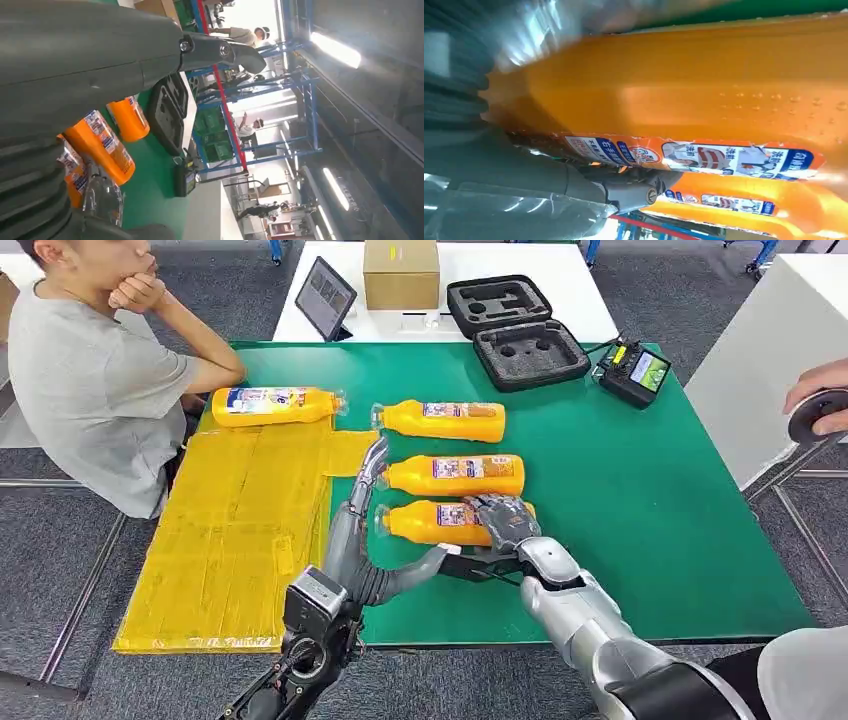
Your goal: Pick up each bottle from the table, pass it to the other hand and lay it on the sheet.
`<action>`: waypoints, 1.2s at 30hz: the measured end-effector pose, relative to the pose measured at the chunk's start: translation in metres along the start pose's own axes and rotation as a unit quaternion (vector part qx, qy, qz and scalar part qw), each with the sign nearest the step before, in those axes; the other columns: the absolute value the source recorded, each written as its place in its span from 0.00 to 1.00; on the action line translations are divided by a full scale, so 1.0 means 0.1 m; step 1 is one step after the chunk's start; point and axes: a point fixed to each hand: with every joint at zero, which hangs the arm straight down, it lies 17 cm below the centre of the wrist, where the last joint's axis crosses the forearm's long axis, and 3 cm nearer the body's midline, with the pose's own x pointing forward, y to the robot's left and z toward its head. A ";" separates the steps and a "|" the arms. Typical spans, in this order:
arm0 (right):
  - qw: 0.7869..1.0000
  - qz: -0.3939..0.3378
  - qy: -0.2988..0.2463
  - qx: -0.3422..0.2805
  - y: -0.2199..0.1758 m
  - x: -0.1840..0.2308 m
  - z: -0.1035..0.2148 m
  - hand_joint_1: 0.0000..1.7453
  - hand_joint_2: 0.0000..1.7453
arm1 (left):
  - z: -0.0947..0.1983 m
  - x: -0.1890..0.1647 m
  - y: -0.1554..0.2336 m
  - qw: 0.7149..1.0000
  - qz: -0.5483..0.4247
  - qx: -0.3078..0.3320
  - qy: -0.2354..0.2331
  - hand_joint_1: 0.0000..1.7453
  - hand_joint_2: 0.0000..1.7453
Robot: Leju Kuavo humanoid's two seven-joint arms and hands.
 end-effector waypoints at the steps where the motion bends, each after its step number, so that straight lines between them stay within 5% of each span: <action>1: 1.000 0.000 0.000 0.000 0.00 0.00 0.00 0.98 1.00 | 0.00 0.00 0.00 1.000 0.000 0.000 0.000 0.00 1.00; 10: 1.000 -0.018 0.003 -0.003 0.01 -0.03 0.02 0.86 1.00 | -0.03 0.01 0.00 1.000 -0.002 0.000 -0.004 0.00 1.00; 12: 1.000 -0.024 0.003 -0.004 0.01 -0.03 0.03 1.00 1.00 | -0.04 0.01 0.01 1.000 -0.005 0.001 -0.005 0.00 1.00; 16: 0.994 -0.106 -0.010 0.007 0.04 0.03 0.03 1.00 1.00 | -0.05 0.02 0.04 1.000 -0.013 0.008 -0.007 0.00 1.00; 19: 0.957 -0.287 -0.036 0.011 -0.07 0.14 0.03 1.00 1.00 | -0.09 0.05 0.15 0.999 -0.030 0.033 -0.013 0.00 1.00; 21: 0.939 -0.343 -0.032 -0.010 -0.11 0.10 0.05 1.00 1.00 | -0.14 0.13 0.27 0.997 -0.040 0.064 -0.022 0.00 1.00; 29: 0.864 -0.490 -0.034 -0.110 -0.31 0.05 0.17 1.00 1.00 | -0.02 -0.23 0.80 0.982 0.015 0.181 0.055 0.00 1.00; 36: 0.831 -0.530 -0.013 -0.172 -0.39 -0.06 0.28 1.00 1.00 | 0.16 -0.50 1.02 0.968 0.016 0.229 0.099 0.00 1.00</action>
